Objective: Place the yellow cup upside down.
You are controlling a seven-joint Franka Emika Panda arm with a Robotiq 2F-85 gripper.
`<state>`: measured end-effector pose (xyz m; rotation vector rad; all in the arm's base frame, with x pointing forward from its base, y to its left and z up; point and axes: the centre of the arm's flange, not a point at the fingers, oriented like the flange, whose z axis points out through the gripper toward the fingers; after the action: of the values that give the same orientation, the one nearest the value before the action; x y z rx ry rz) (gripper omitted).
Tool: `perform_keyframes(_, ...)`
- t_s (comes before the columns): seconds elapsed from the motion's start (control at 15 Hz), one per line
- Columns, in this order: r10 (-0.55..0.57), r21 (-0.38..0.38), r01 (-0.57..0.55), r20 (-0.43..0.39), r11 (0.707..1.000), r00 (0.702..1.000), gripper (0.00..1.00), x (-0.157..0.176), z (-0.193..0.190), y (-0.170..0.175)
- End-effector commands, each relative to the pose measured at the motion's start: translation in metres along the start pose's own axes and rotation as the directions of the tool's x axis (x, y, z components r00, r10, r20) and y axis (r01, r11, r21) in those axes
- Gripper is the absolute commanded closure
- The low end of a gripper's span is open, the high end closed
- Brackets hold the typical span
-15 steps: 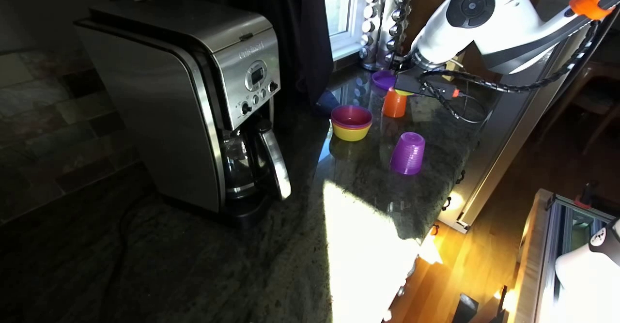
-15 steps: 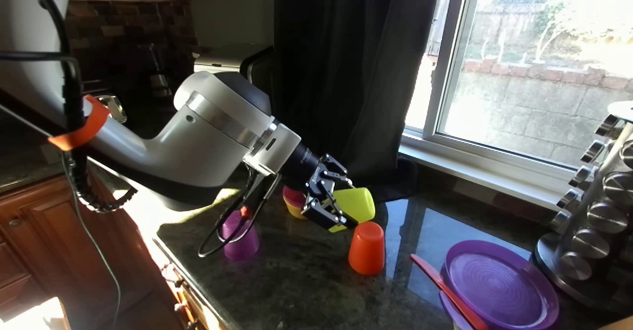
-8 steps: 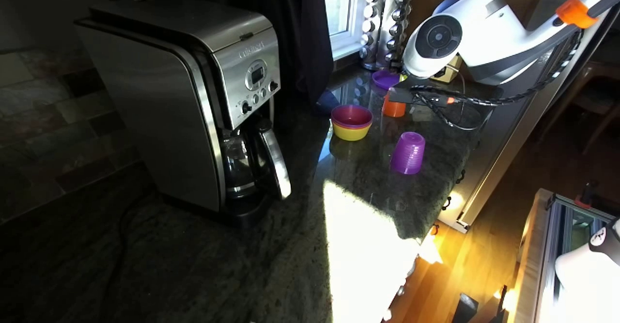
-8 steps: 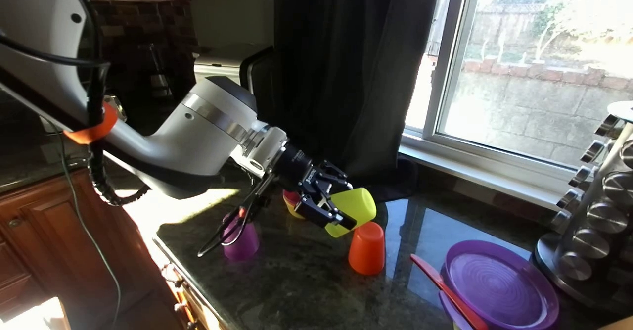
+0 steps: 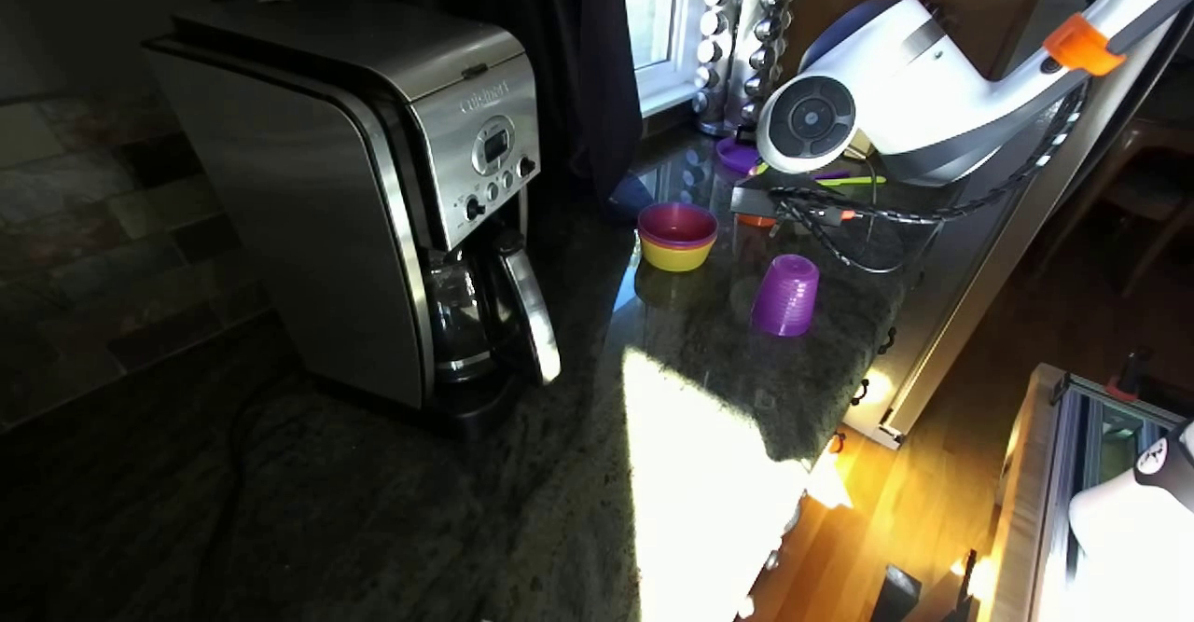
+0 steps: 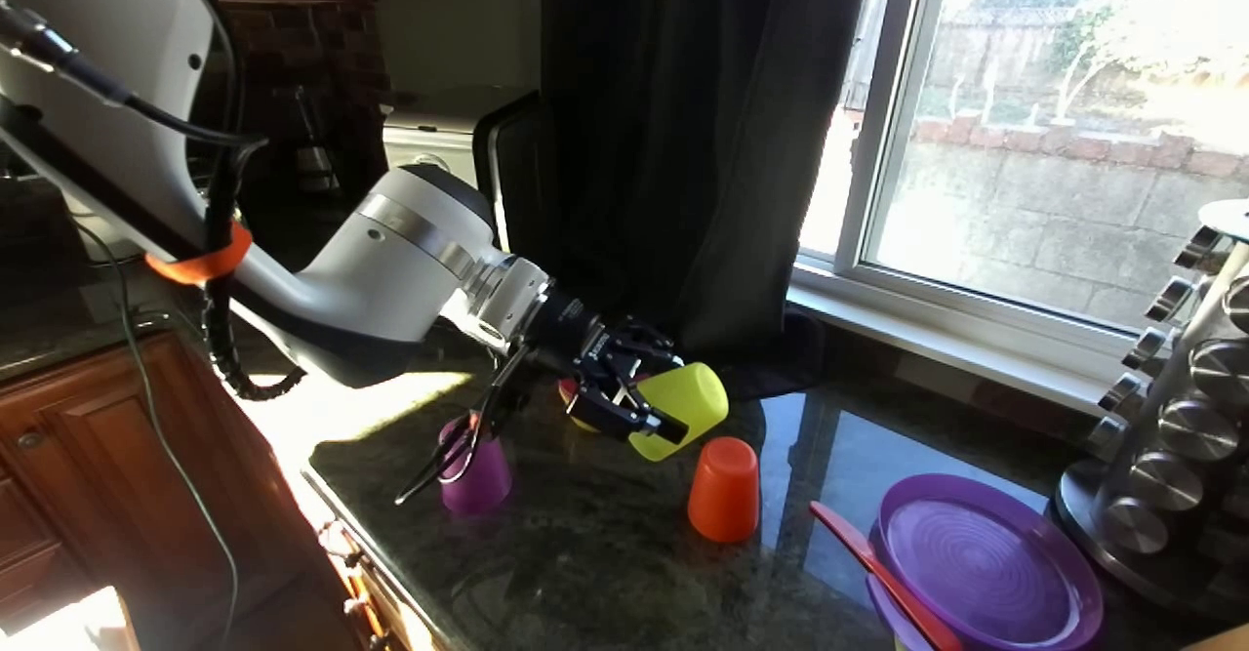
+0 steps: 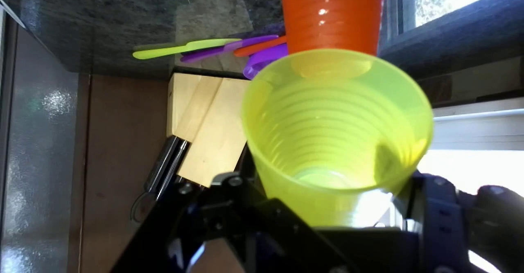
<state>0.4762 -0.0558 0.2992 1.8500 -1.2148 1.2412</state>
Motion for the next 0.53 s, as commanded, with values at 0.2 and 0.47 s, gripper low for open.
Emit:
perform_keyframes(0.2, 0.080, -0.006, -0.080, -0.078, 0.997, 0.994, 0.51, -0.0161, 0.0047, -0.0127)
perform_keyframes(0.47, 0.063, -0.011, -0.064, -0.057, 0.998, 0.996, 0.26, -0.0123, -0.0011, -0.0119)
